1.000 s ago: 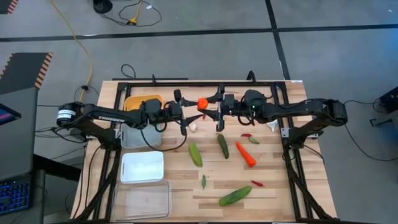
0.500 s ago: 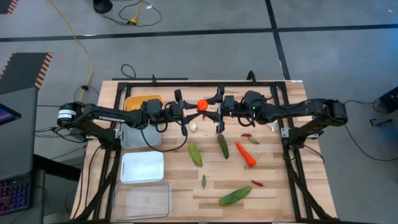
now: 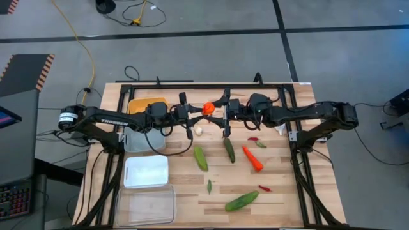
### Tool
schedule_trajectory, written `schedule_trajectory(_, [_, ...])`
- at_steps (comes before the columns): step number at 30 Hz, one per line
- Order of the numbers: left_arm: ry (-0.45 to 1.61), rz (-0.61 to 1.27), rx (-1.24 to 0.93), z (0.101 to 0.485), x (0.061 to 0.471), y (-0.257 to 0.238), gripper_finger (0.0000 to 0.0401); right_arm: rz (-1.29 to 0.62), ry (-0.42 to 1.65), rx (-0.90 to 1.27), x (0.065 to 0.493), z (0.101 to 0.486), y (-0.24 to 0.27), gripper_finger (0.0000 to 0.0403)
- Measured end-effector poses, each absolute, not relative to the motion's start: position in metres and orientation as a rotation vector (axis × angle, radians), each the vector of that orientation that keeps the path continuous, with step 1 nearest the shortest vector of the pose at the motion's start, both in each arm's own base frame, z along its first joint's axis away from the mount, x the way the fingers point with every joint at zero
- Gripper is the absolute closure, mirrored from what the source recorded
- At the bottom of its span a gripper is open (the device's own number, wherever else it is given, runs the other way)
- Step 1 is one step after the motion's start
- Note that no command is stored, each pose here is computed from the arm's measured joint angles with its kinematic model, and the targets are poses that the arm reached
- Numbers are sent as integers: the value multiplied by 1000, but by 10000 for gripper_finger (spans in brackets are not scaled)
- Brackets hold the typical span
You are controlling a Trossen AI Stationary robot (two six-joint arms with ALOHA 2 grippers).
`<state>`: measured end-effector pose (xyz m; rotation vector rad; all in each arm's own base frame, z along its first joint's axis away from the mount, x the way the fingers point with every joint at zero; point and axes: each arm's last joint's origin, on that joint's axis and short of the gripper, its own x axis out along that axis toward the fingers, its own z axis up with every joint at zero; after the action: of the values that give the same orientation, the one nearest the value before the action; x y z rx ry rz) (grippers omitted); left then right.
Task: Sort produce into baskets
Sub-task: Put the top carrot into the orange bin
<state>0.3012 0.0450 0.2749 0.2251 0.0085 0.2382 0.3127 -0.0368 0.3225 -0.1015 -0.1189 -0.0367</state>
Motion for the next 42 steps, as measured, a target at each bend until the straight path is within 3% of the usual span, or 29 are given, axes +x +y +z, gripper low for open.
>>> schedule_trajectory(6, [205,313,223,269,287,51,328,-154,58,-87,288,327,-44,143])
schedule_trajectory(16, [620,485,184,265,228,67,327,-180,404,-51,249,315,-47,143])
schedule_trajectory(30, [1130,590,-13,243,164,74,327,-165,628,7,257,284,-48,143])
schedule_trajectory(42, [1261,700,-15,227,154,85,305,-154,686,11,267,270,-48,143])
